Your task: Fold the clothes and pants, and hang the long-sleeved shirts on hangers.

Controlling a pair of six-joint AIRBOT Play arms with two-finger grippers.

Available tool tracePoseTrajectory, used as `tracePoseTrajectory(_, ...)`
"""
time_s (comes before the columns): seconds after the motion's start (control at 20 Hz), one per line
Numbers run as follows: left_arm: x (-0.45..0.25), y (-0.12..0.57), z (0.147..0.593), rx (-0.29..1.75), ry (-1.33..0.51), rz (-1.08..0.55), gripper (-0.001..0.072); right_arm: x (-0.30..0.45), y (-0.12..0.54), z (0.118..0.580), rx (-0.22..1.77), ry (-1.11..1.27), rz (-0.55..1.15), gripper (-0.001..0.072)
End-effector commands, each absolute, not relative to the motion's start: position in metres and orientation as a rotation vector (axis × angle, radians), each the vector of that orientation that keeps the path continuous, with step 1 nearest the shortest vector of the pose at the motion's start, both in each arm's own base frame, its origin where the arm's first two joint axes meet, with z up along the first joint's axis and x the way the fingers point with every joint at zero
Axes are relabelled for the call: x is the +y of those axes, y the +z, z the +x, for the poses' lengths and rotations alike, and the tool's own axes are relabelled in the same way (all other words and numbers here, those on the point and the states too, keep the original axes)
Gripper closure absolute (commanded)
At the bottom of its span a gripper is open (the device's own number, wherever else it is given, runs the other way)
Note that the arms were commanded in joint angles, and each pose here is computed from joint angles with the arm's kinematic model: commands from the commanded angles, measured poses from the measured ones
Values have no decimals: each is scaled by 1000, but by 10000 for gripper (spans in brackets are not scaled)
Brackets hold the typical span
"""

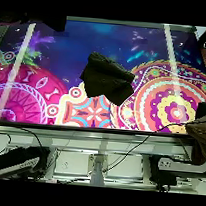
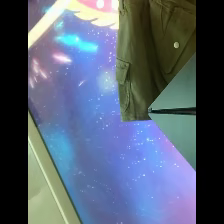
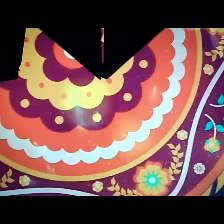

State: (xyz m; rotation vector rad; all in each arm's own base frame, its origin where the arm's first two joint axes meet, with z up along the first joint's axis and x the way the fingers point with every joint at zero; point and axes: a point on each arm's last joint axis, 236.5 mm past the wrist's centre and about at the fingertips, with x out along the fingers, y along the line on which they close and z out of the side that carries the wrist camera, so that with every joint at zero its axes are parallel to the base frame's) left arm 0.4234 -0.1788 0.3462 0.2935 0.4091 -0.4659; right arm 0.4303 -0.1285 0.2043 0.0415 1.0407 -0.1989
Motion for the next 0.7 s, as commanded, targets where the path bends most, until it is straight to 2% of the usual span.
tracePoseTrajectory(0.0, -179, 346, 424, 409, -466, 294, 678, -128, 205, 430, 1039, -199, 42, 677)
tracePoseTrajectory(0.65, -181, 337, 430, 429, -466, 297, 678, -128, 205, 430, 1040, -199, 42, 677)
